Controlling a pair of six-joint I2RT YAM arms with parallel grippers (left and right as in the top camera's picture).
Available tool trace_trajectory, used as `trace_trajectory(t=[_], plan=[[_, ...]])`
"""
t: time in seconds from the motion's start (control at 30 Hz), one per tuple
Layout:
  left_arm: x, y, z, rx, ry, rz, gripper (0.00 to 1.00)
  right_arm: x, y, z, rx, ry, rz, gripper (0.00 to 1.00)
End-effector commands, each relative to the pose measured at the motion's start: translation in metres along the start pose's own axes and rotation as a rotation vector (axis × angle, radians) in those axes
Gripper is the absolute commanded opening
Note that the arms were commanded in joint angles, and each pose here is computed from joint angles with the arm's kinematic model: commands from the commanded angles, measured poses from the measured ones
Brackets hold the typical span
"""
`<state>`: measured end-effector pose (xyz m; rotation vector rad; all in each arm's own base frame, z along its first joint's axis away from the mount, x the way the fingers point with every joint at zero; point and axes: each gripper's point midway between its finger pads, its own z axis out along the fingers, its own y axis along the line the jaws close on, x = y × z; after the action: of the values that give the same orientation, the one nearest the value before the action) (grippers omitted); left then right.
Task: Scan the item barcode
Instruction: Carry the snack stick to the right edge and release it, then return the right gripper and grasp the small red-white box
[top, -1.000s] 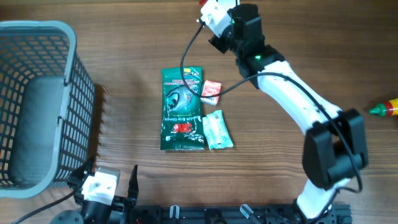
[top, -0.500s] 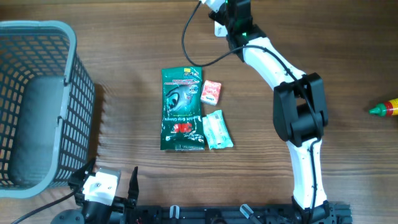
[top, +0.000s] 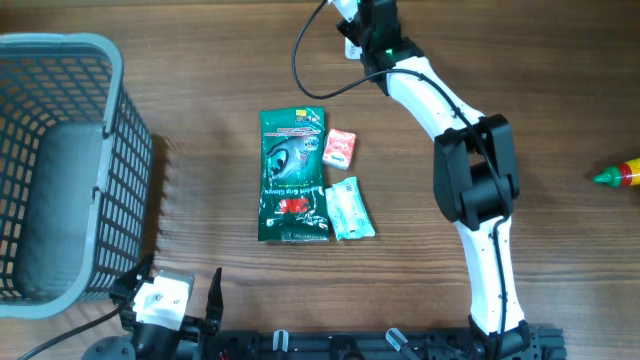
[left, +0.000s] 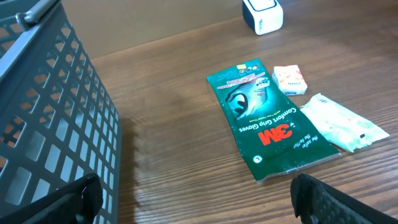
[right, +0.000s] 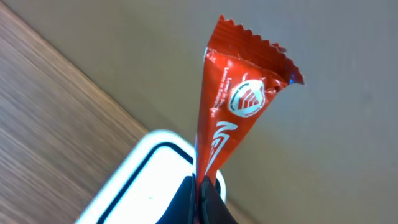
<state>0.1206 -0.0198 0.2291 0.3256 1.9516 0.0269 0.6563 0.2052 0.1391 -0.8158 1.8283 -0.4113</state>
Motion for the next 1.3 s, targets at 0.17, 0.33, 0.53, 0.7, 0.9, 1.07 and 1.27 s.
trace_trajectory(t=[0.17, 0.33, 0.53, 0.7, 0.9, 1.07, 1.27], plan=[[0.0, 0.0, -0.001, 0.0, -0.009, 0.007, 1.0, 0.092, -0.178, -0.062, 0.255, 0.323, 0.165, 0.04], [0.0, 0.0, -0.001, 0.0, -0.009, 0.007, 1.0, 0.235, -0.24, -0.094, 0.273, 0.55, 0.502, 0.04], [0.0, 0.0, -0.001, 0.0, -0.009, 0.007, 1.0, 0.371, -0.281, -0.147, 0.286, 0.653, 0.969, 0.04], [0.0, 0.0, -0.001, 0.0, -0.009, 0.007, 1.0, 0.444, -0.275, -0.175, 0.332, 0.763, 1.156, 0.04], [0.0, 0.0, -0.001, 0.0, -0.009, 0.007, 1.0, 0.507, -0.253, -0.214, 0.457, 0.926, 1.347, 0.08], [0.0, 0.0, -0.001, 0.0, -0.009, 0.007, 1.0, 0.503, -0.266, -0.247, 0.543, 0.95, 1.493, 0.7], [0.0, 0.0, -0.001, 0.0, -0.01, 0.007, 1.0, 0.367, -0.288, -0.229, 0.126, 0.543, 1.631, 1.0]])
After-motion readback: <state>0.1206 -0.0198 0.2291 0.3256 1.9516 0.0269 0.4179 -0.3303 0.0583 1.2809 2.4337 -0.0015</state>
